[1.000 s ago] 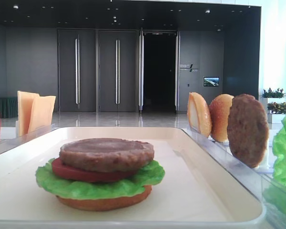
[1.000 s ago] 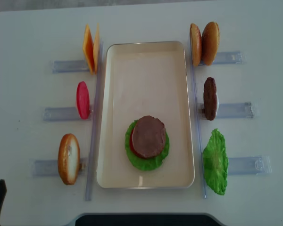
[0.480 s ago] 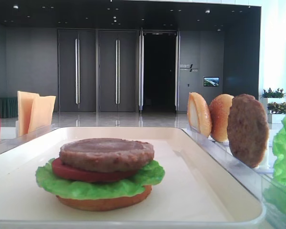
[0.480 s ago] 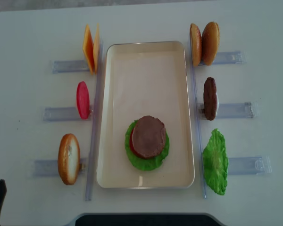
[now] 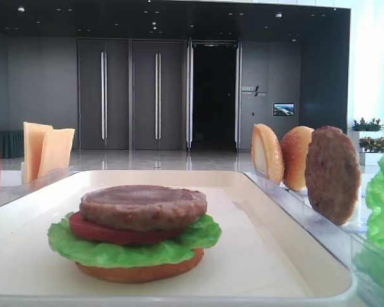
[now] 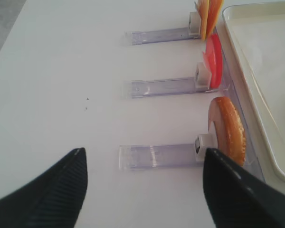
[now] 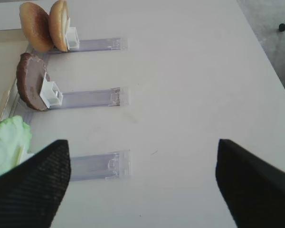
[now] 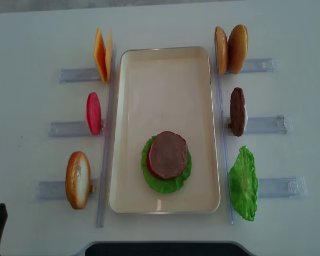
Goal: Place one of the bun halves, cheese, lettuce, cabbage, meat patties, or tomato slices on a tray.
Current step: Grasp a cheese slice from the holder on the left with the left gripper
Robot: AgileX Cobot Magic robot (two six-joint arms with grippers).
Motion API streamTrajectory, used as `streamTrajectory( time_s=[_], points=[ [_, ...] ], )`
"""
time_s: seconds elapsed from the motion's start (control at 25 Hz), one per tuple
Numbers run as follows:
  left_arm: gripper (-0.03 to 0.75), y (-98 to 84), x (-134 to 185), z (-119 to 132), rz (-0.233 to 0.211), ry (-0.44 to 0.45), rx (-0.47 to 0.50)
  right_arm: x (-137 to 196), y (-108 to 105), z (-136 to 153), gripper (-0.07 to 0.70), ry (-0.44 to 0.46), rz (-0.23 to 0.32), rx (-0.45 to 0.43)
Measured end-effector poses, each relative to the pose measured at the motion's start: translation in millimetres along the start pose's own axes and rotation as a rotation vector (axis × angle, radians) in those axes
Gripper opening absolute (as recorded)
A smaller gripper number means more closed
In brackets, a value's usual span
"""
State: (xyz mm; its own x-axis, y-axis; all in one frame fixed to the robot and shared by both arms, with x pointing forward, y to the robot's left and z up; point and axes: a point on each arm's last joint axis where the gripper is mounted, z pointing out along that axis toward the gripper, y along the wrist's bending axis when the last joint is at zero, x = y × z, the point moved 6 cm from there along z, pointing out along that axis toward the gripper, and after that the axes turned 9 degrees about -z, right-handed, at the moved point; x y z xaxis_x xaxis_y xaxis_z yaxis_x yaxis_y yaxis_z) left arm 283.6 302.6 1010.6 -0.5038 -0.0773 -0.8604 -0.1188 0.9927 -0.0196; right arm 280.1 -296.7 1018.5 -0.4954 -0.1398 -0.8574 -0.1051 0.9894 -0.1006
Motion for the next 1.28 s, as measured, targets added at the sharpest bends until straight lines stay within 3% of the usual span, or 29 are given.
streamTrajectory(
  time_s=[1.08,1.28],
  points=[
    [0.576,-2.0,0.0,0.0,-0.006,0.000,0.013,0.0,0.0,0.0,0.589,0.000,0.000,0.000],
    [0.576,-2.6,-5.3,2.0,-0.053,0.064,0.016,0.0,0.0,0.0,0.588,0.000,0.000,0.000]
  ],
)
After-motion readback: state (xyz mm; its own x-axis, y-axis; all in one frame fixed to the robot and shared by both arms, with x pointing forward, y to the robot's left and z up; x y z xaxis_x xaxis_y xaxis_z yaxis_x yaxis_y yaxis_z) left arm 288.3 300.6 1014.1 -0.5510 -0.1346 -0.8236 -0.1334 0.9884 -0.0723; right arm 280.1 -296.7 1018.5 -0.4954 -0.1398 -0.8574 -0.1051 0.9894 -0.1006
